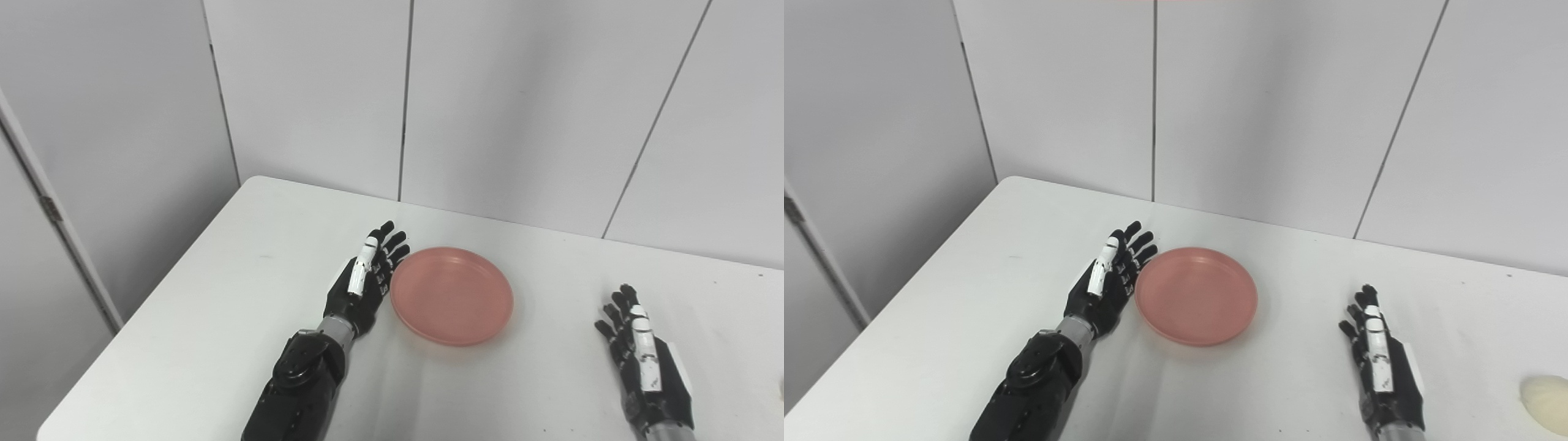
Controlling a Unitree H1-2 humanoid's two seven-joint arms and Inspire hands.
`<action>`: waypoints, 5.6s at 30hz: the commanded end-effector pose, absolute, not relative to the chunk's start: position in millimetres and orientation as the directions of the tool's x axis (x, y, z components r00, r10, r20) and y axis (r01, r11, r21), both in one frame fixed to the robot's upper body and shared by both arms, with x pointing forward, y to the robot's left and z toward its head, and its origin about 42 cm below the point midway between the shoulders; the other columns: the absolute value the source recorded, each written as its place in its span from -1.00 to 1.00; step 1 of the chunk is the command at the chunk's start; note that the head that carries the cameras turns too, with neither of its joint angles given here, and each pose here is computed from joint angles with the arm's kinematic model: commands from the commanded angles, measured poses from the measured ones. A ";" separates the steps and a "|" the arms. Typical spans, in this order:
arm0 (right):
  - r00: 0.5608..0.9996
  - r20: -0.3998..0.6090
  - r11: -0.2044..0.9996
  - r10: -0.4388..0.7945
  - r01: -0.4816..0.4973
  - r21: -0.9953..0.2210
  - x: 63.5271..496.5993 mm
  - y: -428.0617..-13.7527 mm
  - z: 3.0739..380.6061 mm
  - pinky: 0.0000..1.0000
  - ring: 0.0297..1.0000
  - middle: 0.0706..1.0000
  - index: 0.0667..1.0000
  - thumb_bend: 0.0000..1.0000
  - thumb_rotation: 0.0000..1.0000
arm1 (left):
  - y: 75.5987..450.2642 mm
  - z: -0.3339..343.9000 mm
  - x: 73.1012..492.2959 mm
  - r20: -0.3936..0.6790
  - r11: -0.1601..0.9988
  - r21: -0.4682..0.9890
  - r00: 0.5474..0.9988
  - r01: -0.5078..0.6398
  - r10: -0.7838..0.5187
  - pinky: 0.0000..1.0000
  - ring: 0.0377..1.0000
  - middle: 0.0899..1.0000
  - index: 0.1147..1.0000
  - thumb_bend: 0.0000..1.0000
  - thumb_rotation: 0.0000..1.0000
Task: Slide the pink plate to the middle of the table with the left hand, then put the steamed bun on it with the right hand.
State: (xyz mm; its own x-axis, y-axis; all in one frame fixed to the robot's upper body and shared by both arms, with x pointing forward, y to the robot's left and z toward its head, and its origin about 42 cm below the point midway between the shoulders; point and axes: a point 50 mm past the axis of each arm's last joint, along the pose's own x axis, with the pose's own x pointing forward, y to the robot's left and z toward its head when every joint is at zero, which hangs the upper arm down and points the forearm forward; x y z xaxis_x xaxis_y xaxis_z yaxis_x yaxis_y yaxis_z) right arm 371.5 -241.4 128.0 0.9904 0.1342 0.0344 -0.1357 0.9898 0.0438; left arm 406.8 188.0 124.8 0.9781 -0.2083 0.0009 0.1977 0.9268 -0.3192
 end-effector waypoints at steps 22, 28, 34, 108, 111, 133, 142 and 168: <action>0.988 -0.084 0.991 0.131 -0.130 0.021 361.0 -216.6 96.9 1.00 0.97 0.96 0.96 -0.45 1.00 | 189.3 65.5 376.0 -0.223 0.892 -0.372 0.909 0.255 -0.353 0.95 0.91 0.92 0.93 -0.15 1.00; 0.988 -0.082 0.991 0.128 -0.125 0.045 363.2 -214.9 95.4 1.00 0.99 0.98 0.97 -0.46 1.00 | 192.0 62.0 375.4 -0.231 0.891 -0.375 0.906 0.254 -0.356 0.96 0.92 0.94 0.96 -0.15 1.00; 0.988 -0.089 0.992 0.125 -0.124 0.023 364.4 -214.6 95.4 1.00 0.98 0.97 0.97 -0.49 1.00 | 193.3 59.1 375.6 -0.241 0.894 -0.373 0.904 0.249 -0.352 0.95 0.90 0.93 0.94 -0.14 1.00; 0.830 0.358 0.190 -0.427 0.470 -0.862 325.7 -379.9 263.3 0.14 0.43 0.56 0.52 0.77 0.00 | 279.1 19.6 383.0 -0.242 0.899 -0.382 0.916 0.214 -0.321 0.71 0.73 0.78 0.81 0.04 0.76; 0.833 0.334 0.190 -0.442 0.451 -0.872 326.9 -386.2 260.5 0.11 0.41 0.55 0.51 0.82 0.06 | 280.3 20.5 383.2 -0.242 0.897 -0.390 0.916 0.209 -0.319 0.72 0.73 0.78 0.80 0.05 0.73; 0.847 0.250 0.237 -0.470 0.394 -0.888 349.2 -405.2 229.5 0.24 0.51 0.60 0.53 0.79 0.02 | 292.5 21.6 383.2 -0.241 0.894 -0.396 0.916 0.208 -0.320 0.74 0.74 0.79 0.81 0.01 0.79; 0.846 0.244 0.243 -0.474 0.392 -0.887 356.2 -408.4 222.6 0.25 0.52 0.62 0.54 0.76 -0.02 | 293.7 25.0 381.5 -0.234 0.893 -0.395 0.916 0.216 -0.325 0.76 0.76 0.81 0.81 0.02 0.77; 0.871 0.145 0.302 -0.469 0.312 -0.901 379.1 -421.4 209.7 0.30 0.52 0.60 0.54 0.71 -0.14 | 294.6 29.0 378.6 -0.239 0.895 -0.396 0.917 0.208 -0.319 0.76 0.76 0.80 0.80 0.02 0.75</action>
